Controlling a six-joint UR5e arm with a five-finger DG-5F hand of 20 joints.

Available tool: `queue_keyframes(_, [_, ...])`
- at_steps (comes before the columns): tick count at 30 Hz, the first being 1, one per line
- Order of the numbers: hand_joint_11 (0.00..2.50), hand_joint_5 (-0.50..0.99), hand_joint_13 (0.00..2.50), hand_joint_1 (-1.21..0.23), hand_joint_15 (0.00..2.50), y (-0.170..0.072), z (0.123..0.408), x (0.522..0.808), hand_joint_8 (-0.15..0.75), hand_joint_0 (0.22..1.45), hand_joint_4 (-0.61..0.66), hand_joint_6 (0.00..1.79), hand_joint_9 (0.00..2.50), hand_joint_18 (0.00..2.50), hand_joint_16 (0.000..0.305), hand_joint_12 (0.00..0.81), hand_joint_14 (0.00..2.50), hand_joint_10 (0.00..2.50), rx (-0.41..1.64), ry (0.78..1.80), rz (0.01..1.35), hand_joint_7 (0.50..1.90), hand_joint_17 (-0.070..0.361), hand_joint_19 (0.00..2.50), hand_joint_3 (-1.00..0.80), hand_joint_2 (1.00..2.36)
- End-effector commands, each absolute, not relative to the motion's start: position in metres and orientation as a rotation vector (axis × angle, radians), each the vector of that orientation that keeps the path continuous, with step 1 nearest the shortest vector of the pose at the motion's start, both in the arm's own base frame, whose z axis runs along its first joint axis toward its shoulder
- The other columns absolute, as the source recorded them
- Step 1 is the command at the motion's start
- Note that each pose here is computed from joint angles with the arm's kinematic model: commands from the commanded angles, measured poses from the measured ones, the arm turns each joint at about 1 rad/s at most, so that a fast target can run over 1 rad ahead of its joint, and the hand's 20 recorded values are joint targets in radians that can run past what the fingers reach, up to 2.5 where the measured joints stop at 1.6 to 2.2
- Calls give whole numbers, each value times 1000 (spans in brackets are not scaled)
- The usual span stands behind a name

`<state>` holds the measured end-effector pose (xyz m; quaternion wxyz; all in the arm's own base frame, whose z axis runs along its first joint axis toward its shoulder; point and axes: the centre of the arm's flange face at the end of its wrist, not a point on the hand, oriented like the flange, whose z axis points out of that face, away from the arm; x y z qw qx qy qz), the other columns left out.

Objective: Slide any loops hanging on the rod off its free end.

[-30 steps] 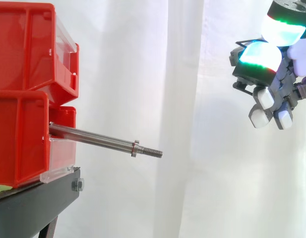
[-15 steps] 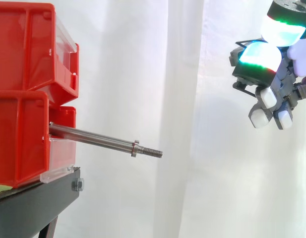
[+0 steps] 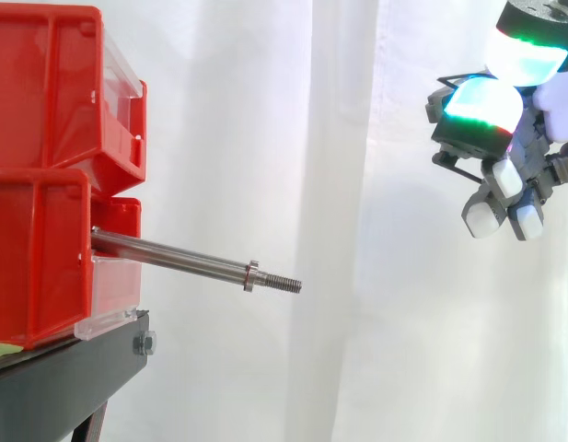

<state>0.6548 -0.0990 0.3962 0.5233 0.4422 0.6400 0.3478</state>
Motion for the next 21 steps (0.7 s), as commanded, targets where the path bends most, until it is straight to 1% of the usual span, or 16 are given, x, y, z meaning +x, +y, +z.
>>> queue_keyframes(1, [326,-136,814,-734,119,-99,397,655,288,584,-72,910,987,884,48,314,6,10,1059,1531,833,1110,108,328,-86,1022])
queue_keyframes(21, [341,-137,814,-733,120,-99,397,655,285,581,-79,911,1013,883,48,316,4,11,1059,1531,833,1099,108,334,-79,1023])
